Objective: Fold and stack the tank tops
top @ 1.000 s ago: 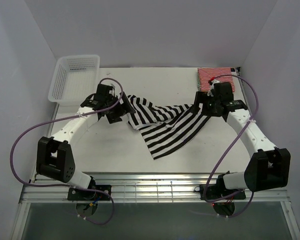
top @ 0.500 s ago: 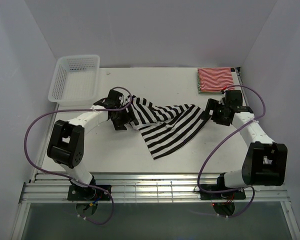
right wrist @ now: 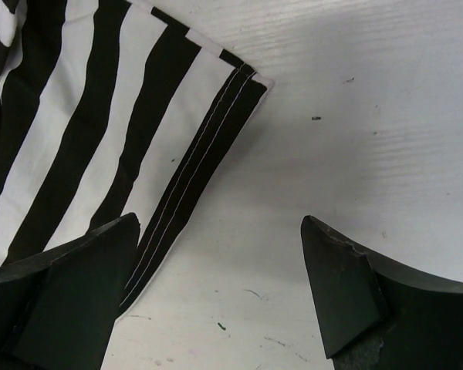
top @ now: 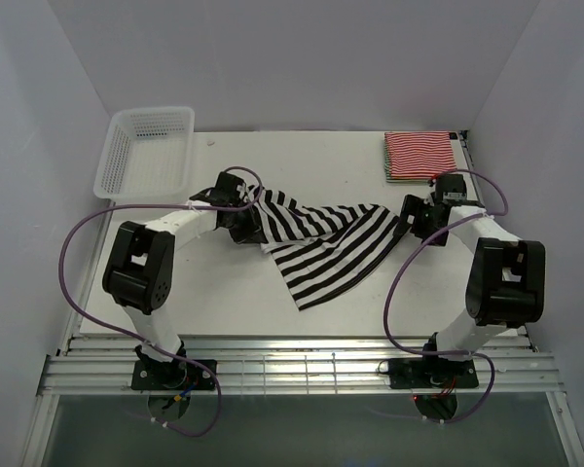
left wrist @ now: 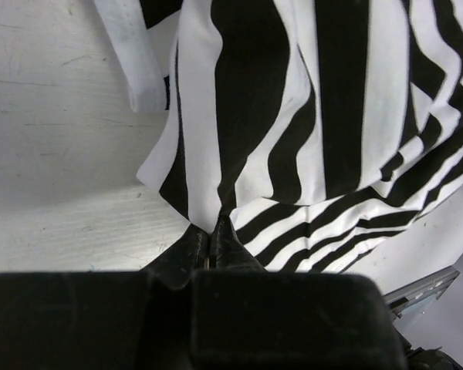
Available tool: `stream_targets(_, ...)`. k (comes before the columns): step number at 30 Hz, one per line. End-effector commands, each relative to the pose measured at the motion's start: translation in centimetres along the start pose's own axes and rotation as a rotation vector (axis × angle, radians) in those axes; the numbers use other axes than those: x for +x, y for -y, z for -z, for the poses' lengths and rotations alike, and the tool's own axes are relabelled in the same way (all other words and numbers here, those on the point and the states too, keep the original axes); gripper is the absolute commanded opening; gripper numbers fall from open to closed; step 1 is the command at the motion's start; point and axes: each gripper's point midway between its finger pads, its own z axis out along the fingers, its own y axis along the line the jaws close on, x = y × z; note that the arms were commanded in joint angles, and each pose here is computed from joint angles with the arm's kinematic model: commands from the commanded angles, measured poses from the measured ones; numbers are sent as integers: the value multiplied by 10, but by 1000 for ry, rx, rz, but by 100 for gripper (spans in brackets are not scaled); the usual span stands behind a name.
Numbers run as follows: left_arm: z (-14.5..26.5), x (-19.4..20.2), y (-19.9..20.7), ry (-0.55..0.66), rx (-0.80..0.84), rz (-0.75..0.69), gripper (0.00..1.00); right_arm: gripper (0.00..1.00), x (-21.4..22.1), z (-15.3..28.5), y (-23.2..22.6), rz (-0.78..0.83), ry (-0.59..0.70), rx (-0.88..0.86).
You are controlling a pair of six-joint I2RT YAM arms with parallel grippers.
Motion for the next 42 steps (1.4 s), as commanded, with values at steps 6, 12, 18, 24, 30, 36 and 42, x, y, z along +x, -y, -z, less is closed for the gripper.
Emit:
stream_targets(6, 66, -37, 64, 157, 223, -66, 0, 94, -43, -20, -2, 22, 70, -10)
stream_targets(12, 85, -40, 78, 174, 271, -60, 0, 94, -47, -38, -3, 2, 44, -25)
stream_targets(18, 102, -50, 93, 207, 316, -55, 0, 80, -49, -56, -8, -13, 26, -60)
stream_targets(24, 130, -71, 113, 266, 379, -56, 0, 9, -71, -50, -26, 5, 85, -147)
stream_targets(30, 200, -92, 136, 414, 470, -70, 0, 8, -124, 39, -46, 94, 346, -154)
stream_targets(36, 314, -82, 145, 663, 552, -76, 0, 8, -144, 177, -60, 154, 642, -130)
stream_targets(42, 424, -45, 139, 863, 627, -79, 0, 8, -127, 304, -55, 175, 844, -34)
